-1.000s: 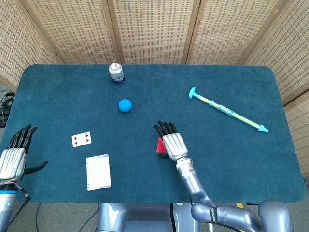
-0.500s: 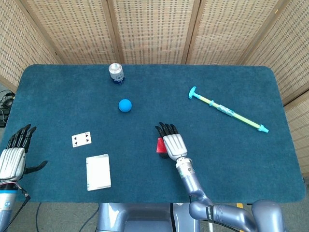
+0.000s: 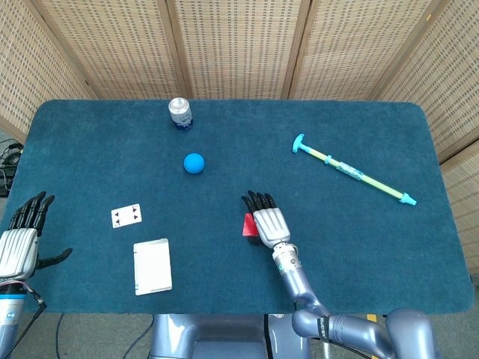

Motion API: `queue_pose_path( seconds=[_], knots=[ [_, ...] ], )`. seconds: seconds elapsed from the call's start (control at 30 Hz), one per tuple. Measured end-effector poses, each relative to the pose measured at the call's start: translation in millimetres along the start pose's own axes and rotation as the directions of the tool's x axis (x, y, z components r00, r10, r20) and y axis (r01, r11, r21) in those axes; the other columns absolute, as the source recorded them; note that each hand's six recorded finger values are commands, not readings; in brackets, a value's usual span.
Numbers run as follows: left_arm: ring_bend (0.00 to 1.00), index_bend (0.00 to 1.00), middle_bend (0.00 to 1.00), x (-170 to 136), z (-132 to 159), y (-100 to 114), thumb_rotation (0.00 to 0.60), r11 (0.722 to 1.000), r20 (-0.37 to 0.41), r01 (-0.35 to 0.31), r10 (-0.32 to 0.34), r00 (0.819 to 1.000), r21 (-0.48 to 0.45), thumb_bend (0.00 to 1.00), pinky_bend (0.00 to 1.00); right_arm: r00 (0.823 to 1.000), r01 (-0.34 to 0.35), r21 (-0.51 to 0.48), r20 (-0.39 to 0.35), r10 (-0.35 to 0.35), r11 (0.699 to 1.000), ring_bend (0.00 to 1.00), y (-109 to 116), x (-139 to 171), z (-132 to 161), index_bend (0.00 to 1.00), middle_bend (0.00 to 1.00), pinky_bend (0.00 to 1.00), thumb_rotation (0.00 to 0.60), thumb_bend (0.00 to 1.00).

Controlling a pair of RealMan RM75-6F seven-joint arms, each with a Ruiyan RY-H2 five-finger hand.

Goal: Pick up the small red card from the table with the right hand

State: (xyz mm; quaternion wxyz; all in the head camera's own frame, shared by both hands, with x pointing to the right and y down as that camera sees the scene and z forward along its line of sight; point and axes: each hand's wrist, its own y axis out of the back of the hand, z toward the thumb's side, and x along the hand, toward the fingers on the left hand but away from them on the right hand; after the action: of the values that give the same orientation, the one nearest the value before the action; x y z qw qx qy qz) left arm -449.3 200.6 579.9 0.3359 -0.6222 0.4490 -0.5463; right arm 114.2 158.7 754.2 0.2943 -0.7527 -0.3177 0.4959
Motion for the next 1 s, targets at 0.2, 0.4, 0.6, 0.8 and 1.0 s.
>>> queue_pose_path(
  seconds=[0.2,0.4,0.6,0.8,1.0],
  knots=[
    [0.0,0.0,0.0,0.3,-0.4,0.4,0.6,1.0,-0.003,-0.002,0.002,1.0,-0.001,0.15,0.08,1.0,-0.003,0.004,0.002,0.003,1.0,0.0,-1.5,-3.8,-1.6,0.11,0.0,0.0,0.6,0.67],
    [0.0,0.0,0.0,0.2,0.7,-1.6,0.6,1.0,0.001,0.005,-0.005,1.0,-0.002,0.15,0.08,1.0,0.017,0.001,-0.01,-0.017,1.0,0.0,2.0,-4.1,1.5,0.12,0.0,0.0,0.6,0.82],
    [0.0,0.0,0.0,0.0,1.0,-1.5,0.6,1.0,0.002,0.005,-0.005,1.0,-0.003,0.16,0.08,1.0,0.021,-0.002,-0.014,-0.021,1.0,0.0,3.3,-1.2,0.4,0.12,0.0,0.0,0.6,0.91],
    [0.0,0.0,0.0,-0.9,2.6,-1.5,0.6,1.0,0.008,0.006,-0.006,1.0,-0.005,0.15,0.08,1.0,0.025,-0.003,-0.012,-0.025,1.0,0.0,4.5,1.5,-0.5,0.12,0.0,0.0,0.6,0.99],
    [0.0,0.0,0.0,-1.2,2.6,-0.6,0.6,1.0,0.009,0.004,-0.004,1.0,-0.006,0.15,0.08,0.999,0.037,-0.005,-0.013,-0.037,0.999,0.0,8.4,2.5,0.1,0.12,0.0,0.0,0.6,0.99]
  ],
)
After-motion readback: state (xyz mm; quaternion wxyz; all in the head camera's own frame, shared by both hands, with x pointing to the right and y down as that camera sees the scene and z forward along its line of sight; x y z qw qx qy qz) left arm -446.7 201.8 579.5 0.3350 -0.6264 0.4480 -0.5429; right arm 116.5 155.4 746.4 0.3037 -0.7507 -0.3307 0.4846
